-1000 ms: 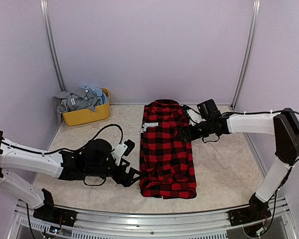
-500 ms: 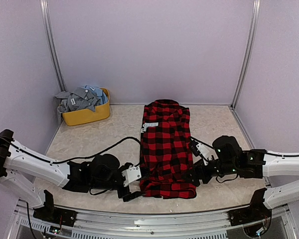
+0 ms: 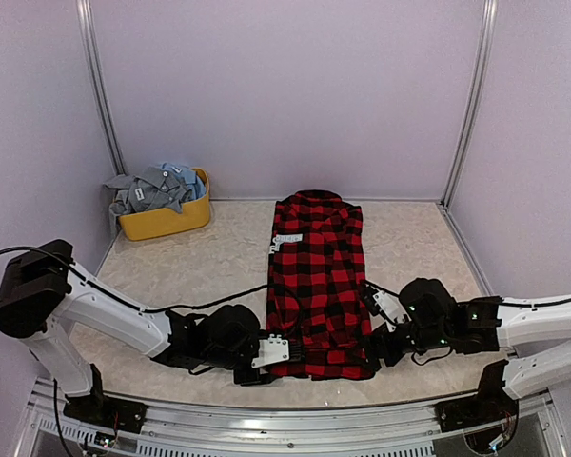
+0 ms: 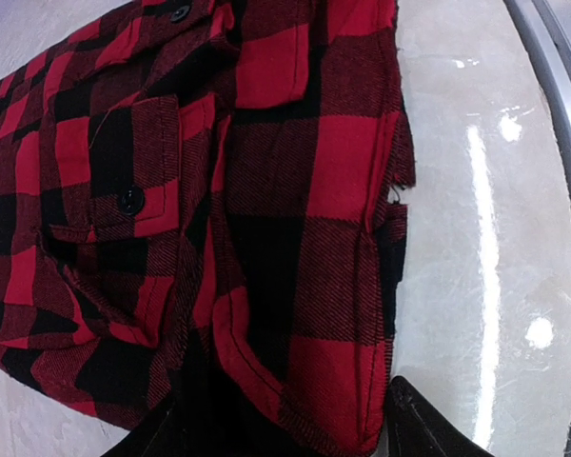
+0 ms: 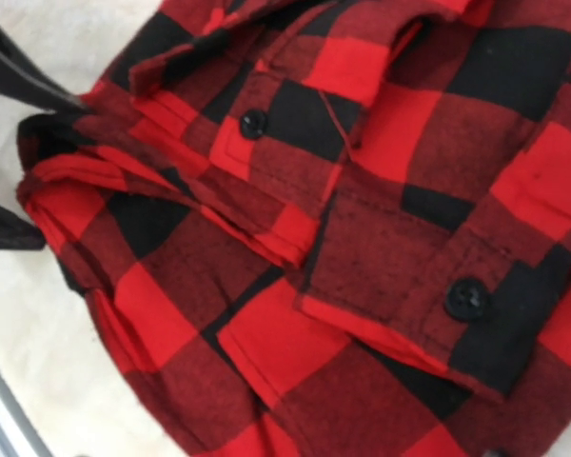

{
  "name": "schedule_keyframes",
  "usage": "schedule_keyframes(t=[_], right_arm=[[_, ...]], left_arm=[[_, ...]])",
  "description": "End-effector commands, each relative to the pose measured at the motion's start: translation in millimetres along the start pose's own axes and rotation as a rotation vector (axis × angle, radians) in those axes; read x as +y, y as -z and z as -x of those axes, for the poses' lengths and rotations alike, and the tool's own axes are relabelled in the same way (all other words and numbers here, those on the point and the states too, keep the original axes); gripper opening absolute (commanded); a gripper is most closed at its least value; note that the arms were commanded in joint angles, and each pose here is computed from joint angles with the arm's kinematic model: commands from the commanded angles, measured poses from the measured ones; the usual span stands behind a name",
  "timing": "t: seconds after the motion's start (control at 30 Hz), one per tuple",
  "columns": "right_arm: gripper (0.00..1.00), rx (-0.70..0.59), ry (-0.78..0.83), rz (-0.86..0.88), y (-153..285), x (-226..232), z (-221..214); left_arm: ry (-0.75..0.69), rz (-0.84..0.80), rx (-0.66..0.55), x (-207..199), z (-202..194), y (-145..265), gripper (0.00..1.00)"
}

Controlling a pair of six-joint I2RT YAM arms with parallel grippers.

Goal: Fold and stack the long sleeve shirts
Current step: Pick up the rectangle-folded shirt from the center of the board.

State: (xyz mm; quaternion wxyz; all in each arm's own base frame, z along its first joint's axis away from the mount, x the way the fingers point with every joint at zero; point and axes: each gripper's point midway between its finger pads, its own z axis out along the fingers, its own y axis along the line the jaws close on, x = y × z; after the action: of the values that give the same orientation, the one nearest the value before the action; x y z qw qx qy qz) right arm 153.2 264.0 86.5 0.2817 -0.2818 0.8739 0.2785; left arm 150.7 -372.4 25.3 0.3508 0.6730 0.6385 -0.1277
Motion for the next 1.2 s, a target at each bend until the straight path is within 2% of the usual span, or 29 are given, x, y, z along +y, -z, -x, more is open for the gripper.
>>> schedule_keyframes(t=[0.0, 0.37, 0.5, 0.53, 0.83, 1.17], right_arm=[[0.85, 0.035, -0.012, -0.022, -2, -4, -12], [0.85, 0.109, 0.002, 0.021, -4, 4, -22], [0.84, 0.114, -0.001, 0.036, -2, 7, -24], [0.84, 0.105, -0.001, 0.044, 0, 8, -23], [0.83, 0.029, 0.052, 0.058, 10, 18, -18], [0.84, 0.098, 0.143, 0.035, -6, 37, -41]], left_arm=[[-0.022, -0.061, 0.011, -10, -4, -2, 0.59], [-0.008, -0.176, 0.089, -39, -21, -12, 0.29], [0.012, -0.192, 0.116, -43, -28, -13, 0.03], [0.016, -0.193, 0.109, -44, -27, -11, 0.00], [0.113, -0.272, 0.033, -52, -3, 5, 0.00], [0.265, -0.361, -0.010, -61, 6, 22, 0.00]])
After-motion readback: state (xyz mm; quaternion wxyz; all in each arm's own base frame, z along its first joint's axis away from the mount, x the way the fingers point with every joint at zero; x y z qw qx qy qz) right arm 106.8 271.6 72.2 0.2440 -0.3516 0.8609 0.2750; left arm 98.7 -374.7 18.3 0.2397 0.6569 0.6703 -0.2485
